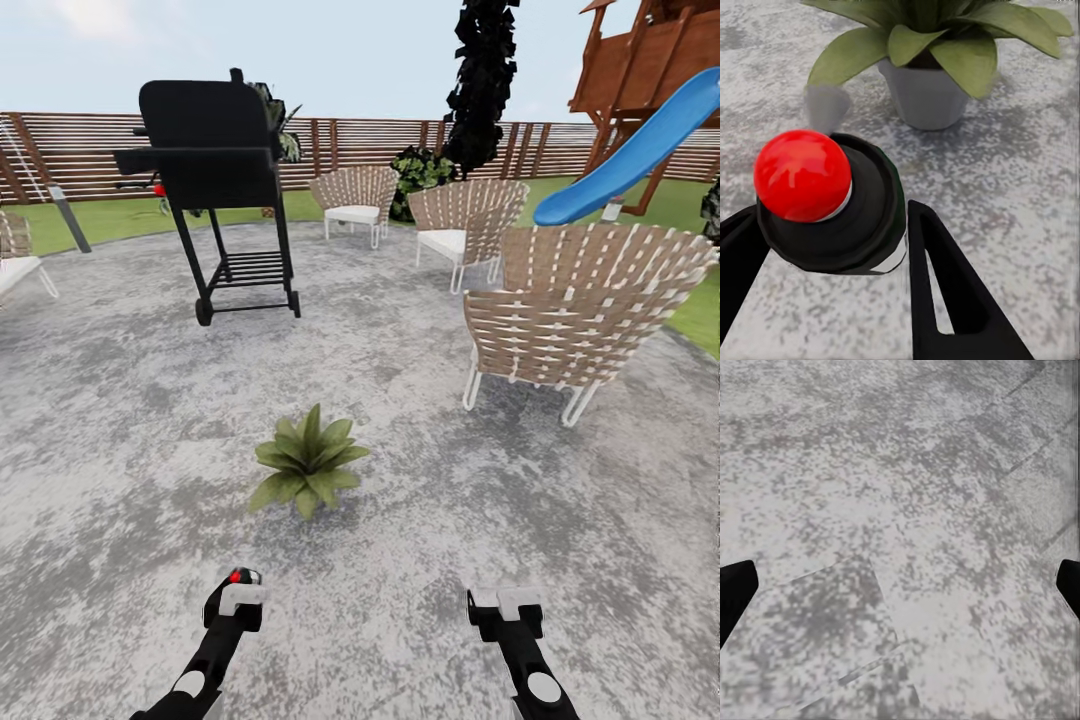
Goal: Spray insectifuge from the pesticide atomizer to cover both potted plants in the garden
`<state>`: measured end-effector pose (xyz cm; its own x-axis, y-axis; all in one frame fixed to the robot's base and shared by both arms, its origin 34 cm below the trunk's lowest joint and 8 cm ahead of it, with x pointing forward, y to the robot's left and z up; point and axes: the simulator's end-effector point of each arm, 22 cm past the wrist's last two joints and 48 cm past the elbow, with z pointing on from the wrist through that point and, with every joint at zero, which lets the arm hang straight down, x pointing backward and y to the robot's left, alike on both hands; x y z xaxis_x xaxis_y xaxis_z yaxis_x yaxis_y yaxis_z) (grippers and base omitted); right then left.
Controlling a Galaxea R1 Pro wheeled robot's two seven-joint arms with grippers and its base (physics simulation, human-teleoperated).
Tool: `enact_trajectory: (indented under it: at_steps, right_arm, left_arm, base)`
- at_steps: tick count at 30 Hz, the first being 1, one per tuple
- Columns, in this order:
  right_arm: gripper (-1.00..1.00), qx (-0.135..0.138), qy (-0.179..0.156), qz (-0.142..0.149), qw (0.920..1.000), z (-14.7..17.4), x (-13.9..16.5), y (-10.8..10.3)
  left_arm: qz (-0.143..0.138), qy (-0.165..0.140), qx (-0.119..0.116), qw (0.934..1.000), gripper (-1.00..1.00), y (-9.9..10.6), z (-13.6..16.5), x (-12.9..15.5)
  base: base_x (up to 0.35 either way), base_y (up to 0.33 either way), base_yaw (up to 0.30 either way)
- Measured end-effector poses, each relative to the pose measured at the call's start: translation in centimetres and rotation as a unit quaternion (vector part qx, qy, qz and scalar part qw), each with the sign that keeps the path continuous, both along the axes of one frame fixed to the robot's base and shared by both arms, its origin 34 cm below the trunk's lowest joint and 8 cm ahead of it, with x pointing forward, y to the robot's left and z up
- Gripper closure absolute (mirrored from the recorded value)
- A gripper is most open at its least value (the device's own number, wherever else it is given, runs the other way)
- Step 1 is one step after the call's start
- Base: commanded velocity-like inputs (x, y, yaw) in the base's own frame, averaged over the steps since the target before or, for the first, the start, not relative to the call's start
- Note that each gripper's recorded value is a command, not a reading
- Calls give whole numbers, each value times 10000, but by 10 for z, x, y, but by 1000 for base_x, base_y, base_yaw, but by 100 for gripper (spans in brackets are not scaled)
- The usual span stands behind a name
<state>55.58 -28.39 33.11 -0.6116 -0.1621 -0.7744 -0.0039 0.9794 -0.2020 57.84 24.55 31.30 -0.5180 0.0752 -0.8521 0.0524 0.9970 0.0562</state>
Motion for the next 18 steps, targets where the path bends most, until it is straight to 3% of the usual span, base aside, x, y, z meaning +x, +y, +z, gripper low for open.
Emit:
enact_trajectory:
  at_steps: [7,11,12,14,15,17,18]
  right_arm:
    - [-100,5,7,8,10000,-1,0,1]
    - [-100,6,14,22,10000,-1,-1,1]
    - [-100,18,26,66,10000,-1,-1,5]
    - [-100,18,40,211,9998,-2,0,14]
    - [-100,-1,33,586,9983,-1,1,39]
    - [-100,-4,6,1057,9944,1,0,73]
    - [-100,-1,-1,1175,9931,2,-1,81]
  left_arm:
    - [-57,-9,9,10000,100,-1,0,0]
    - [-176,-7,37,9998,100,-4,0,-1]
    - [-763,86,120,9970,100,-20,-3,-4]
    - [-1359,374,113,9900,100,-36,-13,-14]
    - [-1897,805,26,9785,100,-52,-27,-31]
    - [-2252,1176,-69,9672,100,-56,-37,-47]
    - [-2322,1245,-73,9646,100,-54,-38,-50]
  base:
    - [0,-111,224]
    - [0,-2,56]
    - [0,0,7]
    - [0,0,3]
    - [0,0,1]
    - [0,0,0]
    - [0,0,0]
